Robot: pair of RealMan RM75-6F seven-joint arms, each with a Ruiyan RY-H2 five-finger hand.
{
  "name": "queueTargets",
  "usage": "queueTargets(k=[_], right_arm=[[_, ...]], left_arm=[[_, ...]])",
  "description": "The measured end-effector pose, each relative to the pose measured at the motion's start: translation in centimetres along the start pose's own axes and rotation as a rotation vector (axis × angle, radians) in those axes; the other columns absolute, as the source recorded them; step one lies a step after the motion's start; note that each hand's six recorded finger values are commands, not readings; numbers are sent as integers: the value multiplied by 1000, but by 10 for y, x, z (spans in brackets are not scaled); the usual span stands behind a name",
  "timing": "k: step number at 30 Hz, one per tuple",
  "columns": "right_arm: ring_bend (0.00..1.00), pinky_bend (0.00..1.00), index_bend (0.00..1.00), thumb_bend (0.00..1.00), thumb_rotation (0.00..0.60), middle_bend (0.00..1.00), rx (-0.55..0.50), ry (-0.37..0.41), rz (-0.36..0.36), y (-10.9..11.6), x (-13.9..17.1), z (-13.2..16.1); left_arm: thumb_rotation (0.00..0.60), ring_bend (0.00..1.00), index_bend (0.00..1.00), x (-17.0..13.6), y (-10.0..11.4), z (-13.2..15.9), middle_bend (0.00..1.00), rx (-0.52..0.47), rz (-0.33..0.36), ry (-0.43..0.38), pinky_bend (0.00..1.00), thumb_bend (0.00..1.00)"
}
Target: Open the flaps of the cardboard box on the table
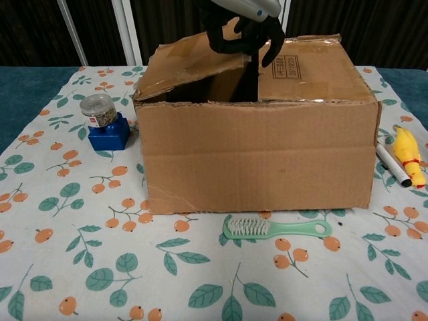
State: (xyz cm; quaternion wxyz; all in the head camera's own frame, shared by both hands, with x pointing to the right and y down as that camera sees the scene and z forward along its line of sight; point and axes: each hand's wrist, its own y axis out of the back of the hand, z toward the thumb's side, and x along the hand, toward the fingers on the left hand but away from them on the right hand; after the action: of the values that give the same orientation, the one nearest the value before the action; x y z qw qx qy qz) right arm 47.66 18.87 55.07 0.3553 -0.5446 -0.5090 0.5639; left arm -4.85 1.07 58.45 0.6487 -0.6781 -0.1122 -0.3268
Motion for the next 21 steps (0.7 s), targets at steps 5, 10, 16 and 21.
queueTargets(k=[5,10,16,21], right_arm=[[0,217,9,342,600,0,-5,0,4,-1,0,1],[0,217,9,348,600,0,-12,2,9,-2,1,2],[0,217,9,348,600,0,-15,4,12,-2,2,4],[0,217,9,349,600,0,-20,3,12,-2,2,4]], left_arm=[[600,358,323,-8,10,-11,501,16,16,20,390,702],[600,358,324,-21,18,-21,502,40,18,39,397,706],[600,358,326,-40,27,-33,503,63,24,62,401,728],[600,358,328,-58,31,-38,503,73,23,74,401,755]])
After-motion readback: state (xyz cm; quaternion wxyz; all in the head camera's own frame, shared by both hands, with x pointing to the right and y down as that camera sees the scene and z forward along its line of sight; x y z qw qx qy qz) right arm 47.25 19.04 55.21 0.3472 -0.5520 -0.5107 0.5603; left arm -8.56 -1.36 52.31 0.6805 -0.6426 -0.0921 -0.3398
